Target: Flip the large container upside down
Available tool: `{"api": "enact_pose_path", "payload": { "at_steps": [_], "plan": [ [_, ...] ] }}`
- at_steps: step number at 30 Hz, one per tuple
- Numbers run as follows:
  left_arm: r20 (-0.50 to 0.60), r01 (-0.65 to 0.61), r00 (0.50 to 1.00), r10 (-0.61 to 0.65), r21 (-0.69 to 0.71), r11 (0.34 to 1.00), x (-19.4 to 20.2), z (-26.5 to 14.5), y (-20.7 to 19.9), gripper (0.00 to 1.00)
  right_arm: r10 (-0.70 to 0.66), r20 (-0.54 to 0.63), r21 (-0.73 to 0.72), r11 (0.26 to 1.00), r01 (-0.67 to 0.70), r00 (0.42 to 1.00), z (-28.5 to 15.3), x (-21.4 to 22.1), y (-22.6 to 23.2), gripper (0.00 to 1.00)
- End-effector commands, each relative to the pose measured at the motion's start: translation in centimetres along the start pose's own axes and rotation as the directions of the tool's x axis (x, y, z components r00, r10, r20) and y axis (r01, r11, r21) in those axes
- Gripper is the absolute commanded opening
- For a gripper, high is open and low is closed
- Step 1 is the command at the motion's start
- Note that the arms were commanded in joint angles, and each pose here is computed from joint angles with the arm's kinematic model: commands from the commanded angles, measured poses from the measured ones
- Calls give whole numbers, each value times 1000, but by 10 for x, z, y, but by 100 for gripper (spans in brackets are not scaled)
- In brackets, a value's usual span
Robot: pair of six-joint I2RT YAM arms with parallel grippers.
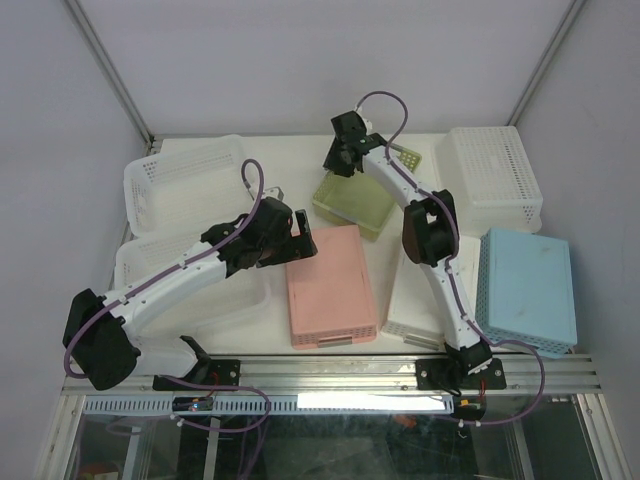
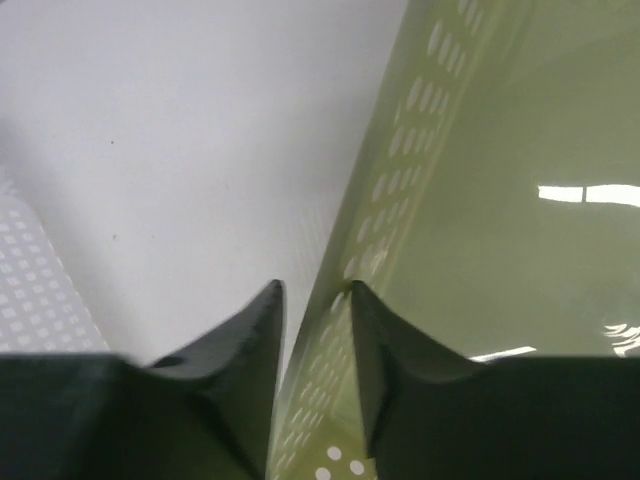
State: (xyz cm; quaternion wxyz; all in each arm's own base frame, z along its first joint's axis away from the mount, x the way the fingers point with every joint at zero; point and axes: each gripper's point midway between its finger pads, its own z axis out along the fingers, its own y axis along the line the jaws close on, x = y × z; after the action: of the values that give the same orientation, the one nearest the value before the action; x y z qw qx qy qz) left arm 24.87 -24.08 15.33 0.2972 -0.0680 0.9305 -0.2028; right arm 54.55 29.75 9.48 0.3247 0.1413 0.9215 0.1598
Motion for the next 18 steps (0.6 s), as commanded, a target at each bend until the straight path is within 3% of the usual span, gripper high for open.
{"api": "enact_pose_path", "payload": {
  "at_steps": [1, 5, 12, 15, 18],
  "plan": [
    [8, 7, 1000, -7, 54, 999, -1, -2, -11, 99, 17, 71, -142, 990, -7, 997, -30, -31, 36, 27],
    [14, 6, 1000, -7, 70, 998, -1, -4, -13, 99, 22, 88, -269, 963, 3, 996, -64, -46, 64, 0],
    [32, 10, 999, -14, 106, 994, -4, -8, -19, 99, 50, 107, -563, 826, 19, 993, -160, -69, 113, 0],
    [37, 13, 999, -17, 120, 993, -4, -11, -22, 99, 85, 67, -733, 680, -8, 994, -201, -71, 118, 0],
    [46, 19, 999, -26, 141, 990, -6, -17, -25, 99, 148, -67, -884, 450, -128, 987, -224, -72, 111, 0]
  ]
}}
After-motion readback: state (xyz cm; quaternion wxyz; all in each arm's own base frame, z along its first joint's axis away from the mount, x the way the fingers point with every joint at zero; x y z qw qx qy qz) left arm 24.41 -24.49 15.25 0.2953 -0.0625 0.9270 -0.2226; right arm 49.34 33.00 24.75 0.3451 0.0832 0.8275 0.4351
